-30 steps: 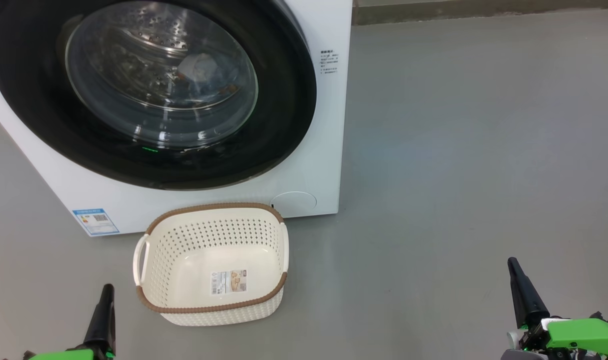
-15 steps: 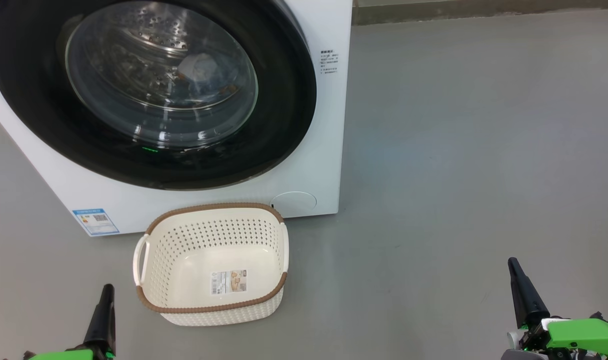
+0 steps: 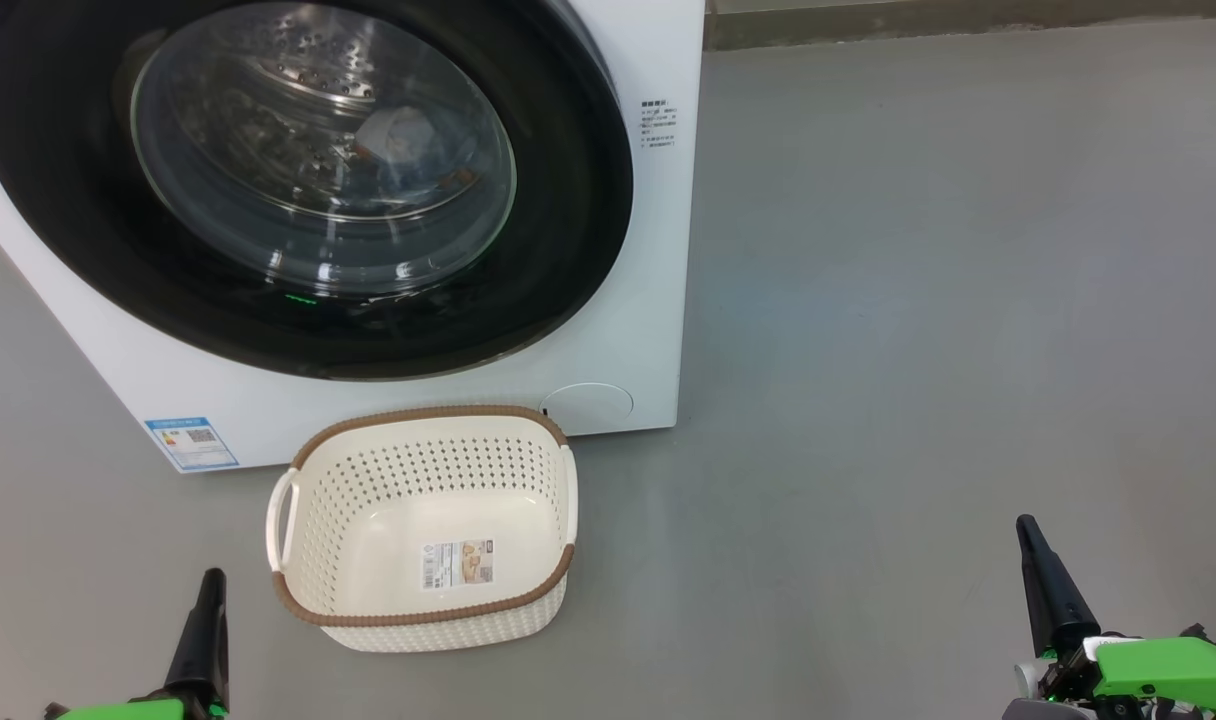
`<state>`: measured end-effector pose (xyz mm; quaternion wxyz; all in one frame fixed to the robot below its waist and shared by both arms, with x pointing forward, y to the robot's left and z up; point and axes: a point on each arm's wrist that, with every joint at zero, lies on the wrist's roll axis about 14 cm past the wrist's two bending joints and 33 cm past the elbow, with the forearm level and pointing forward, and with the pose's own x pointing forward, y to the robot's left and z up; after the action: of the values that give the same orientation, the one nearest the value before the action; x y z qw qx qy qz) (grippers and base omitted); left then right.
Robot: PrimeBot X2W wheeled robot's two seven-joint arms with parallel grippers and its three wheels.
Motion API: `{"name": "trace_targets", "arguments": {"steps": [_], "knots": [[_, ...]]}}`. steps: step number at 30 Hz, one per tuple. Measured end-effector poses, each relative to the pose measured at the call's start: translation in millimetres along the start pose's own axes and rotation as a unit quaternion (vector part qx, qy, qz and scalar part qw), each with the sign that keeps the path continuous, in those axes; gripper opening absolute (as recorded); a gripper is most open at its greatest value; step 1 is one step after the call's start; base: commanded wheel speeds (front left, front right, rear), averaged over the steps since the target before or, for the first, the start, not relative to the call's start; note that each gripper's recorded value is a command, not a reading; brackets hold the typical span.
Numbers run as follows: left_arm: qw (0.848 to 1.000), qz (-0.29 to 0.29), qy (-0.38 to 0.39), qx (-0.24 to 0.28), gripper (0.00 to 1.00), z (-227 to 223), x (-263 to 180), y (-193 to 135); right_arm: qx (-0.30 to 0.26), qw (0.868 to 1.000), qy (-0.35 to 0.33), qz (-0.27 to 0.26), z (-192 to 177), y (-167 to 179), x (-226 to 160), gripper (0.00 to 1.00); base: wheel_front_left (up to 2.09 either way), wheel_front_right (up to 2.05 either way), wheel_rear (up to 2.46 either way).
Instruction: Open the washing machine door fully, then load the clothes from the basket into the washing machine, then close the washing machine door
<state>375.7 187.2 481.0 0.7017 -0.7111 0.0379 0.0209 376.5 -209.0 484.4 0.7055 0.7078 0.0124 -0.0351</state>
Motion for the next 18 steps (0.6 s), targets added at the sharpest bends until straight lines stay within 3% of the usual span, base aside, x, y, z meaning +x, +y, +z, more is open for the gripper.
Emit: {"name": "trace_targets", "arguments": {"steps": [18], "knots": [[1.000,0.000,0.000,-0.002,0.00,0.2,0.0,-0.1,0.000,1.000,-0.001,0.000,0.6,0.0,0.0,0.00,0.00,0.00,0.00]]}}
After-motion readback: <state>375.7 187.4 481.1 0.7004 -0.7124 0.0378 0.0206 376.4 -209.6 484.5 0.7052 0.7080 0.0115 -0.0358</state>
